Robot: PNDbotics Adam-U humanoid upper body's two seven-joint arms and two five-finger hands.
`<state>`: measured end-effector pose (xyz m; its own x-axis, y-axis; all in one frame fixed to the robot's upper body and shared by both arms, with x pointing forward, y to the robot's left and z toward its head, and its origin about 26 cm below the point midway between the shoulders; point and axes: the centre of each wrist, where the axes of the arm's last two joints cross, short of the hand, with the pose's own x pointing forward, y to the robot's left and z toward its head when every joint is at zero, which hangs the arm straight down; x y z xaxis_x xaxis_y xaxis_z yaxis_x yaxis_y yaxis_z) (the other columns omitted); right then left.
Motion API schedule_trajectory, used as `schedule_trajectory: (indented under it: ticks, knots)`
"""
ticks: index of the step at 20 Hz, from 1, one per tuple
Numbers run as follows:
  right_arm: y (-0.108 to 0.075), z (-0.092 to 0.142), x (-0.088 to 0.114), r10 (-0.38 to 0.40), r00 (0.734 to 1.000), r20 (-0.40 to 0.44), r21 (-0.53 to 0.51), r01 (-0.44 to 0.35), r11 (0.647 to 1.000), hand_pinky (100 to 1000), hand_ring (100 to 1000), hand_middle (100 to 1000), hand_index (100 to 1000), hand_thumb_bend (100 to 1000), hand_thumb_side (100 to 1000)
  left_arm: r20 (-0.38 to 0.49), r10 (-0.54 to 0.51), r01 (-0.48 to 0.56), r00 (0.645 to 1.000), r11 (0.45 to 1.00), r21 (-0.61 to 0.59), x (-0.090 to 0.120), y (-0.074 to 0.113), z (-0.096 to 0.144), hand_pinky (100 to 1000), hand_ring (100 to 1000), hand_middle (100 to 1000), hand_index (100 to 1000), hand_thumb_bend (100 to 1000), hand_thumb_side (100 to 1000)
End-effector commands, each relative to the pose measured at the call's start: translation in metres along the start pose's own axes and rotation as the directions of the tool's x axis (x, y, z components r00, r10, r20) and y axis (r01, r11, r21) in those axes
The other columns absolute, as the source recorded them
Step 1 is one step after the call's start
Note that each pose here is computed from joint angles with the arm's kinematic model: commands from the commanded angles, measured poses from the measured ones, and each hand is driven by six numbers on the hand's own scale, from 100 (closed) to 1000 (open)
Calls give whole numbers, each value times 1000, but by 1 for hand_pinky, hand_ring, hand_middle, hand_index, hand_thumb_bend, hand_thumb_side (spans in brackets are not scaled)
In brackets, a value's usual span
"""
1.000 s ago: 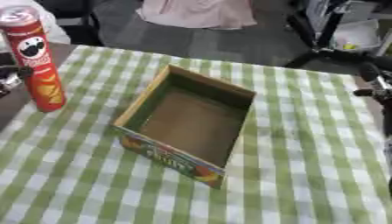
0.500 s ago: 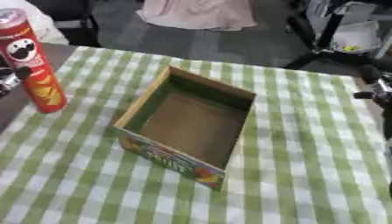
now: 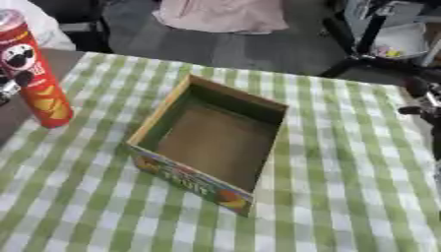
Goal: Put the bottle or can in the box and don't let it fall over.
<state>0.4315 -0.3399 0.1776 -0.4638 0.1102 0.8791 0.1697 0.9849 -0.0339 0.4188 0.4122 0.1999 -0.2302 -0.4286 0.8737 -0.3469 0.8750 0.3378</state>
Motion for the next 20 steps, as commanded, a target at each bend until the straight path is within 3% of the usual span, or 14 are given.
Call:
schedule_trajectory:
  ticks: [1,20]
  knots:
    - [-5,-8,13,7,999,39,0,-7,1000,536,892,1000,796,1000,541,36,3,-4,999,999,33,13,9,-6,1000,880,806,899,799,507]
    - [-4,-9,14,6,999,33,-1,-6,1000,534,880,1000,791,1000,541,71,12,-18,997,997,80,21,4,-13,1000,876,787,885,856,521]
